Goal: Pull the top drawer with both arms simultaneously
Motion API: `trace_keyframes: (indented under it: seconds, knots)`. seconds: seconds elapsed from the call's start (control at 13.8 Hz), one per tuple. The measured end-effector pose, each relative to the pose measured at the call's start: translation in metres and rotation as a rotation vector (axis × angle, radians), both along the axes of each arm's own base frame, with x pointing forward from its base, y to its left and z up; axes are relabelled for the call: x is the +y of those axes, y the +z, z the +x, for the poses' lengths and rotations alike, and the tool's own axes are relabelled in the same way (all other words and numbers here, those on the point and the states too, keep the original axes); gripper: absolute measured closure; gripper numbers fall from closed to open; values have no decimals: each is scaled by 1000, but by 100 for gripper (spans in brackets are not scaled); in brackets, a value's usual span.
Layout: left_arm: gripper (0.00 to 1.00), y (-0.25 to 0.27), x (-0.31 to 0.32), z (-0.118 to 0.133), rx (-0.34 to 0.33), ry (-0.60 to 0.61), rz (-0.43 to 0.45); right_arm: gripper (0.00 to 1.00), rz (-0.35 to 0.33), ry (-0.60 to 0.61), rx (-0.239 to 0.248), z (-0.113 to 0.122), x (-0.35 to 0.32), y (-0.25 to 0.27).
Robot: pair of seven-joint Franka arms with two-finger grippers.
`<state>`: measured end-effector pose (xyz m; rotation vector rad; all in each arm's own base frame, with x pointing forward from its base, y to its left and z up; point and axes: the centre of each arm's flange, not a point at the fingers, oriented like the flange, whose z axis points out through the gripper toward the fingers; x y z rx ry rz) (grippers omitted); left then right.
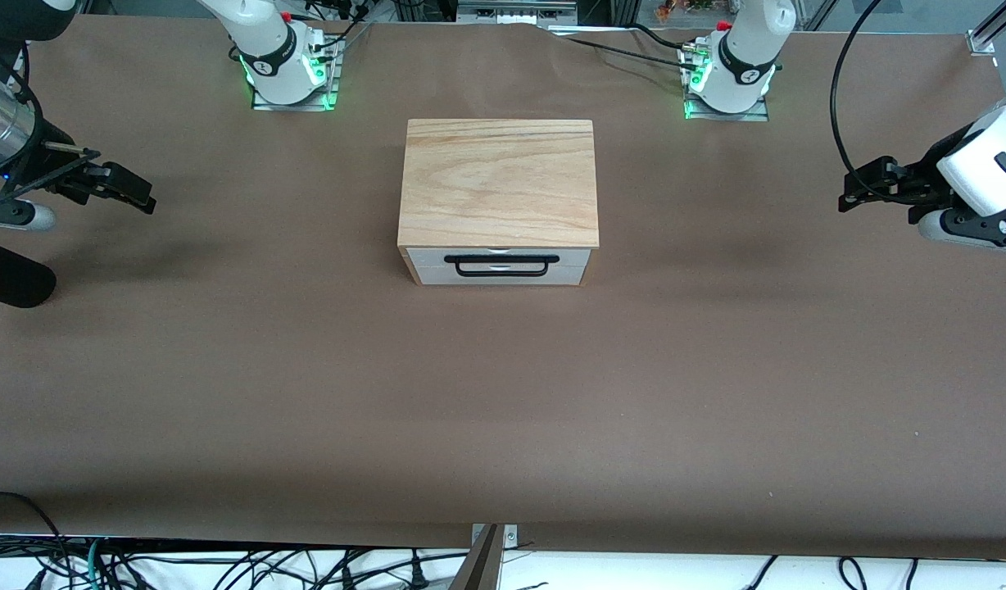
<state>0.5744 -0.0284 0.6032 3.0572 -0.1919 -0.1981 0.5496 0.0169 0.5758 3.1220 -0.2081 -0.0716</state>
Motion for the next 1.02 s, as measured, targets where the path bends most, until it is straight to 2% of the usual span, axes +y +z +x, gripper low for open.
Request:
trace_keyframes:
  seconds: [1.02]
  knots:
    - [0, 0, 0, 0, 0, 0, 0, 0, 0, 6, 3, 0, 4, 0]
